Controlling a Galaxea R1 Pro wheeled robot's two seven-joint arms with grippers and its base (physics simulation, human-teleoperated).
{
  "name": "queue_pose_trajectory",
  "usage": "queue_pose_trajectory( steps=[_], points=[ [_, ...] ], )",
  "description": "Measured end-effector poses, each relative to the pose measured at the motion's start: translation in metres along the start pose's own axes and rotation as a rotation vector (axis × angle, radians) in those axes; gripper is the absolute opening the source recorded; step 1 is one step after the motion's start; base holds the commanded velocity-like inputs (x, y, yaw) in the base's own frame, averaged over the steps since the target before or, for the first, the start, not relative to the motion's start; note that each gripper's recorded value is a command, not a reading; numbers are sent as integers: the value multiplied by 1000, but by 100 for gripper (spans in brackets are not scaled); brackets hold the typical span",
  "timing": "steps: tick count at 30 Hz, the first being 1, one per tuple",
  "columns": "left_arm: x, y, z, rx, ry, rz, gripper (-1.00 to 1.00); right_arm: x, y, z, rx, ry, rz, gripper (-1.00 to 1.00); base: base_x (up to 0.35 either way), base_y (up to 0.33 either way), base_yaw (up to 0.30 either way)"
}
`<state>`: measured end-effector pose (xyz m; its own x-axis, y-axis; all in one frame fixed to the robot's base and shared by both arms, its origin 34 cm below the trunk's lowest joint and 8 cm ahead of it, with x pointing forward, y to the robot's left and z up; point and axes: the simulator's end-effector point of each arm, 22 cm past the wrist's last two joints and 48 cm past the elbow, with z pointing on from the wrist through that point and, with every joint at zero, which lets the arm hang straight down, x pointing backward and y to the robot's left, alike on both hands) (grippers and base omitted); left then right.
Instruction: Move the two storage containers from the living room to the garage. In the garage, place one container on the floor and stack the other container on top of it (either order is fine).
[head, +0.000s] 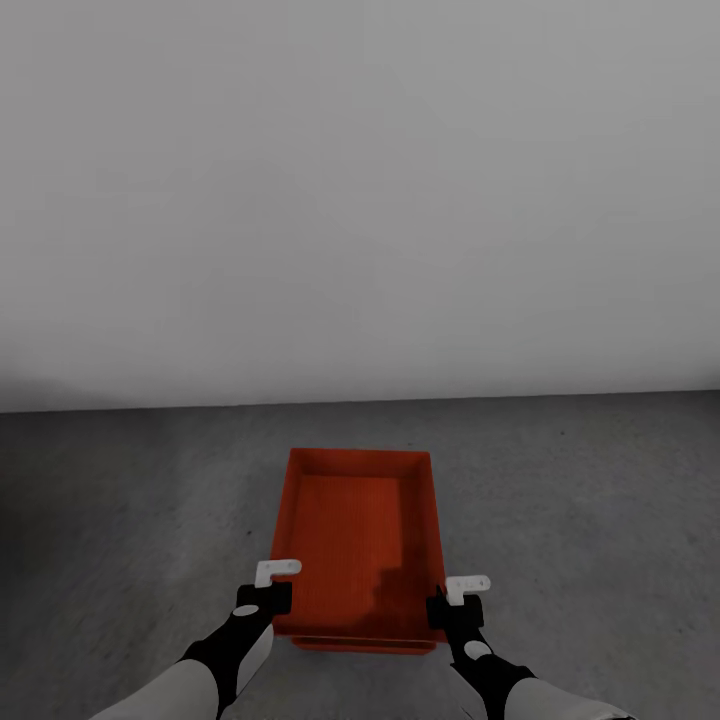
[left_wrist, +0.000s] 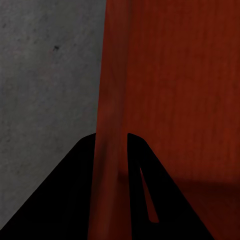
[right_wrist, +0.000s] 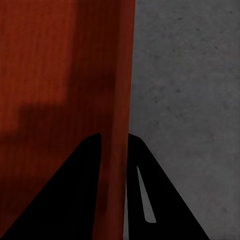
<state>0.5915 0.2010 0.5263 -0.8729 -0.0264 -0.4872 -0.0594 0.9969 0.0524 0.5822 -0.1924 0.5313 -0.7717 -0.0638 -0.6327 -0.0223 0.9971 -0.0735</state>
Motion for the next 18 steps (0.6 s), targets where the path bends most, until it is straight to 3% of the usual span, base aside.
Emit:
queue_pose_trajectory(
  steps=[18],
  points=[
    [0,0,0,1,0,1,-100,0,0,0,0,0,0,-100,0,-38,0]
  ],
)
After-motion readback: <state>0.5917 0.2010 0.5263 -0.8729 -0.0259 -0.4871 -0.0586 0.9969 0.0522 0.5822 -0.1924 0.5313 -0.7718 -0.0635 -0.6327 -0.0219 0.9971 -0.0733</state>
